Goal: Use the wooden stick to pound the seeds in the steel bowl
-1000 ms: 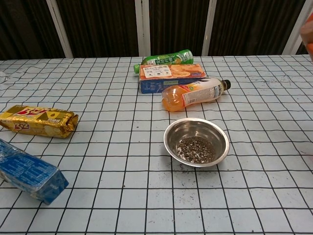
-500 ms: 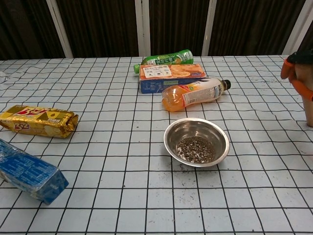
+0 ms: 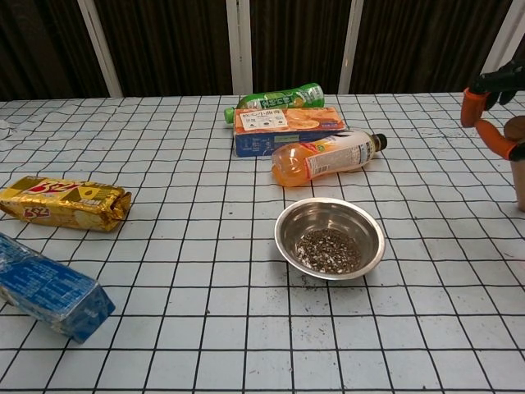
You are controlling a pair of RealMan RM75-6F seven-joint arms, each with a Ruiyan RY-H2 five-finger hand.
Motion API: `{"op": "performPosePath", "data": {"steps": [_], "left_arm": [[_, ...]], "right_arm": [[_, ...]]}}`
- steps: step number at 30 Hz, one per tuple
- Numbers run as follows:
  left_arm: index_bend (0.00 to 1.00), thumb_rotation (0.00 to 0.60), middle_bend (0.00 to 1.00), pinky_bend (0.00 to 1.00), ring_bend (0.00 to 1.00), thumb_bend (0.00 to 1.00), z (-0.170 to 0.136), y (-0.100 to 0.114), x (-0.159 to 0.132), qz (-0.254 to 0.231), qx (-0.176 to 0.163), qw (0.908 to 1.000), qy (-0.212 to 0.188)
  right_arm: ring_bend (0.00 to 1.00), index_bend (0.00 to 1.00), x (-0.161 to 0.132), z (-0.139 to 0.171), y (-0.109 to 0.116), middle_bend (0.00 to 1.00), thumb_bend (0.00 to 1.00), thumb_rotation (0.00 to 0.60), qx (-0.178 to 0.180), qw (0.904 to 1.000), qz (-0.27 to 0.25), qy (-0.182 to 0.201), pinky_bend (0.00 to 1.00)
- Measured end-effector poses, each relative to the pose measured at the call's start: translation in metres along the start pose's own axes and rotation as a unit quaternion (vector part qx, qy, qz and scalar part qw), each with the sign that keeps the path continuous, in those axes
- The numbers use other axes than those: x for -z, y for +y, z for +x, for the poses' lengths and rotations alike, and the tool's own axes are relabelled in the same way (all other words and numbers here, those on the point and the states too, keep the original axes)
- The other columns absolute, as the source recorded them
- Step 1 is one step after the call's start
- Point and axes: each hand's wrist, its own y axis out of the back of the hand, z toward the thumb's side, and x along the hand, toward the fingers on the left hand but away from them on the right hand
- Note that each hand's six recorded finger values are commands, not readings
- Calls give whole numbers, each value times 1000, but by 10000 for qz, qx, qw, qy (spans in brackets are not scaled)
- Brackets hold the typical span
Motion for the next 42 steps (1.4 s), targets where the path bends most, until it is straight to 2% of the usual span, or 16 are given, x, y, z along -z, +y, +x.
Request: {"op": "performPosePath", "data": {"steps": [6, 12, 21, 25, 29, 32, 34, 38, 42], "left_arm": [[0, 600, 0, 0, 0, 77, 0, 0, 0, -4, 4, 10000, 13], [0, 600, 0, 0, 0, 77, 1, -1, 0, -2, 19, 10000, 5], [0, 600, 0, 0, 0, 77, 1, 0, 0, -10, 18, 10000, 8], [0, 600, 0, 0, 0, 77, 0, 0, 0, -14, 22, 10000, 10], [0, 600, 0, 0, 0, 77, 0, 0, 1, -11, 50, 10000, 17], [0, 600, 0, 0, 0, 77, 0, 0, 2, 7, 58, 10000, 28], [0, 600, 0, 0, 0, 78, 0, 0, 2, 19, 60, 10000, 35], [0, 600, 0, 0, 0, 78, 0, 1, 2, 71, 26, 10000, 33], [0, 600, 0, 0, 0, 78, 0, 3, 3, 165, -35, 9999, 34]], "right_arm": [[270, 234, -6, -3, 6, 338, 596, 600, -24, 10000, -83, -21, 236], [264, 220, -11, -6, 11, 331, 595, 600, 4, 9997, -240, -82, 226], [264, 220, -22, -22, 34, 331, 595, 600, 338, 9982, -491, -22, 226], [263, 219, -21, -22, 41, 330, 595, 600, 327, 9986, -409, -25, 222], [237, 219, -12, -8, 32, 305, 567, 600, -15, 9993, -345, -155, 154], [193, 179, -1, 10, 28, 263, 479, 600, -267, 9987, -309, -304, 95], [153, 114, 6, 22, 29, 222, 414, 600, -355, 9982, -265, -415, 44], [51, 7, 28, 47, 39, 137, 363, 600, -510, 9956, -161, -769, 0], [0, 0, 43, 73, 56, 24, 357, 600, -635, 9901, -329, -1211, 0]]}}
